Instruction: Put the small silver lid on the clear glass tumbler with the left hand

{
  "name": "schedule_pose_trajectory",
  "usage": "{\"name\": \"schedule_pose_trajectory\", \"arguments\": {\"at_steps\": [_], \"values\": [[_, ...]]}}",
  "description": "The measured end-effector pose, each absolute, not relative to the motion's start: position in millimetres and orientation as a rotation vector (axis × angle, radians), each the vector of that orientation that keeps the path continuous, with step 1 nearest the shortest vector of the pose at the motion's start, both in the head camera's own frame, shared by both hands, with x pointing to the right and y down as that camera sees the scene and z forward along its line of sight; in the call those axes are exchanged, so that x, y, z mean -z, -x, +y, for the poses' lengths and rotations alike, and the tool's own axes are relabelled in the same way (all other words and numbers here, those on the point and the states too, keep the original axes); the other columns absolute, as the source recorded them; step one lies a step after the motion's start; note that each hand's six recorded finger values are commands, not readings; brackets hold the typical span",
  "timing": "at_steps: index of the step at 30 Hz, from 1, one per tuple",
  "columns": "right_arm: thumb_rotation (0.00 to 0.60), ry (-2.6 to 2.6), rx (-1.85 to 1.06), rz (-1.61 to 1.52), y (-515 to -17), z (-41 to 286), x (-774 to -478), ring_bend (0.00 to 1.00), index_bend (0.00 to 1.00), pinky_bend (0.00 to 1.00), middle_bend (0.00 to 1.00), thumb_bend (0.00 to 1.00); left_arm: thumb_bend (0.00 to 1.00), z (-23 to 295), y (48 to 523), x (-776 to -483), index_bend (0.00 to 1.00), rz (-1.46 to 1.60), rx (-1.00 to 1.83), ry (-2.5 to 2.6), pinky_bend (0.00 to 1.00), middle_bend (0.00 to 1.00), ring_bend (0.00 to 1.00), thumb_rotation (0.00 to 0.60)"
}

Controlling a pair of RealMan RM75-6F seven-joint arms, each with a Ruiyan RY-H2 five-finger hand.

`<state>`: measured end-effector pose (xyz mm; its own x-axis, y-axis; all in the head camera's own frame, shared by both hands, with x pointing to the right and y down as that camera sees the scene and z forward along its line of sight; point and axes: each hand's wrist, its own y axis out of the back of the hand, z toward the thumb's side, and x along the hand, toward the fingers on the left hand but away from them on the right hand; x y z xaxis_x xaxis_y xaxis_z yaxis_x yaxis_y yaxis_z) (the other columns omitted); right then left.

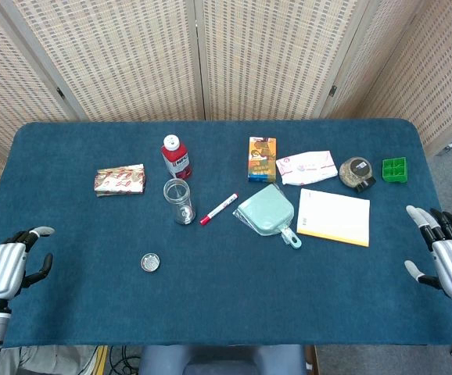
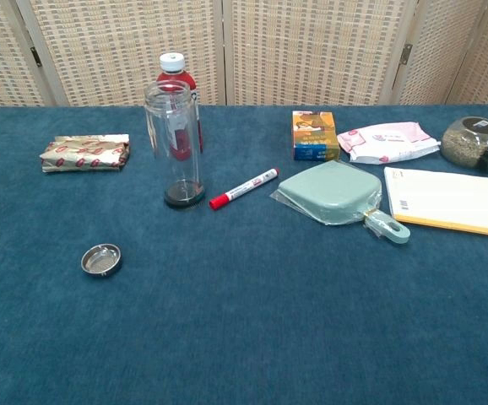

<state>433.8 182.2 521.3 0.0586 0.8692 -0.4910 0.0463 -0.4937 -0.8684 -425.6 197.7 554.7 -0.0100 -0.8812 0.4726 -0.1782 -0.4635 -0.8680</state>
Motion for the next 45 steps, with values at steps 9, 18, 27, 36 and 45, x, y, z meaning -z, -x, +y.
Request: {"name": "schedule_pose_trajectory", "arguments": {"at_steps": [9,18,27,36,45], "values": [[0.600,1.631,-1.496,-0.934,-432.6,178.9,-514.3,0.03,0.00,0.07,0.12,0.24,0.47,193.3,416.1,-557.8,0.31,1.064,1.460,1.732,0.39,0.32,0.32,0.600],[0.600,1.635,-1.490,-0.922,-427.6,177.3,-513.6,0.03,0.00,0.07,0.12,0.24,0.47,182.2,395.6,-584.3,0.34,0.913,1.388,1.884,0.61,0.58,0.59,0.600],[0.600,1.630,-1.502,-0.924,-428.5,179.1,-512.8,0.03,0.00,0.07,0.12,0.24,0.44,171.3,355.0,-626.6,0.35,0.680,1.303,2.032,0.91,0.83,0.79,0.600],[0.600,1.623,-1.510,-0.933,-431.4,181.5,-511.5,0.03,0.00,0.07,0.12,0.24,0.40,168.9,317.5,-663.9,0.38,0.487,1.267,2.079,1.00,0.95,0.91,0.600],[0.600,1.620,-1.512,-0.943,-434.5,182.4,-511.8,0.03,0.00,0.07,0.12,0.24,0.40,171.2,294.6,-686.6,0.40,0.384,1.261,2.054,1.00,0.96,0.92,0.600]]}}
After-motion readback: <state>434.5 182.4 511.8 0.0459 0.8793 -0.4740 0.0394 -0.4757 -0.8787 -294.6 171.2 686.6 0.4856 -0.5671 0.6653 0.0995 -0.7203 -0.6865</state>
